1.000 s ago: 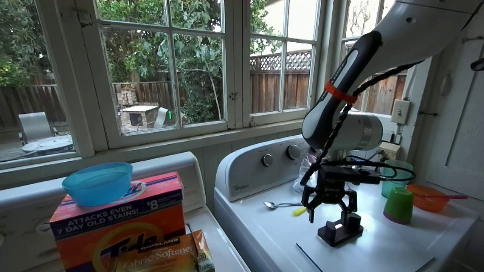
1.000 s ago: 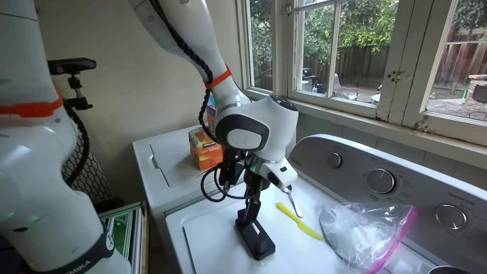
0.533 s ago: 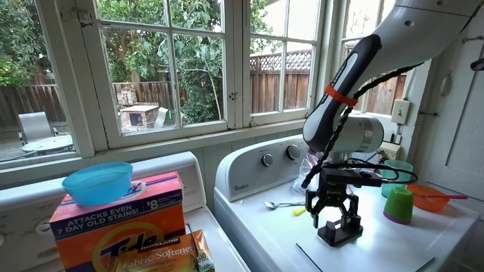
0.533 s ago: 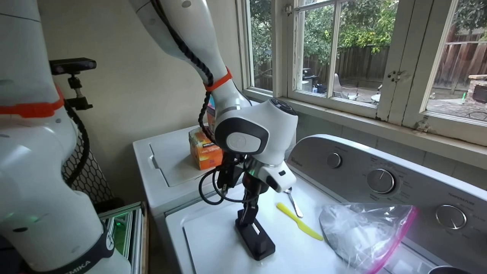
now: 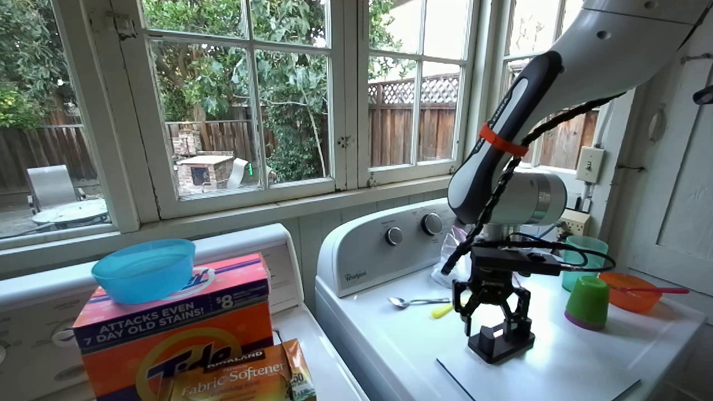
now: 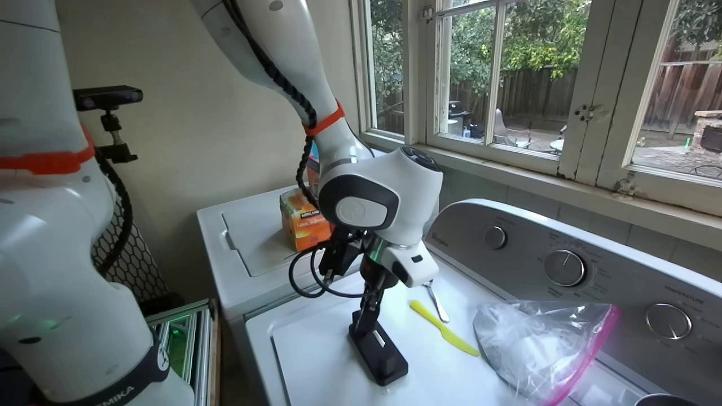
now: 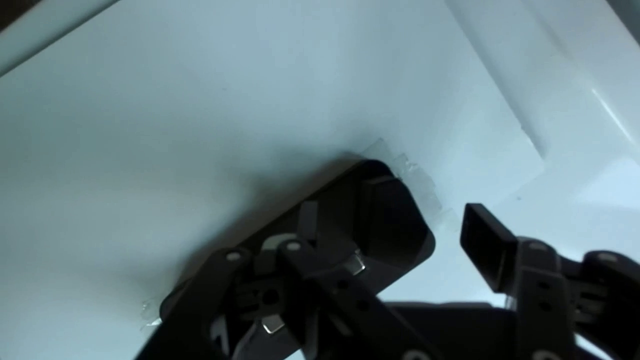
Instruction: Move the white thing to the left
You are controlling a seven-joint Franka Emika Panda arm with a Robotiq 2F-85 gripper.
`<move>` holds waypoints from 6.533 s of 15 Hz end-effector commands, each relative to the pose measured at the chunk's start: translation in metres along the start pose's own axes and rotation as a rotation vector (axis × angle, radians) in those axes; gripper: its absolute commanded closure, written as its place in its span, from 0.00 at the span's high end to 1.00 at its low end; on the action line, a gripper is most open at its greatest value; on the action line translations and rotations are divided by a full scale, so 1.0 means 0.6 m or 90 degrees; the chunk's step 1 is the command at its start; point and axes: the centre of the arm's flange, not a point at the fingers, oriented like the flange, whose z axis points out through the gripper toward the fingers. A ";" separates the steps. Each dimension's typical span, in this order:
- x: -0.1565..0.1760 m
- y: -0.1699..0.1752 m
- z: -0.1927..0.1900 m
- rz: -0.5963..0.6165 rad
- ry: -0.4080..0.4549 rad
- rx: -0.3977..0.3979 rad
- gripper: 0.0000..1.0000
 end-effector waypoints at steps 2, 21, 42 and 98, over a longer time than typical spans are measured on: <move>-0.005 0.001 0.004 0.048 0.022 -0.009 0.77; -0.001 0.004 -0.003 0.063 0.013 -0.026 0.04; -0.204 -0.133 -0.189 -0.357 -0.030 -0.063 0.07; -0.358 -0.358 0.047 -1.038 -0.093 -0.083 0.07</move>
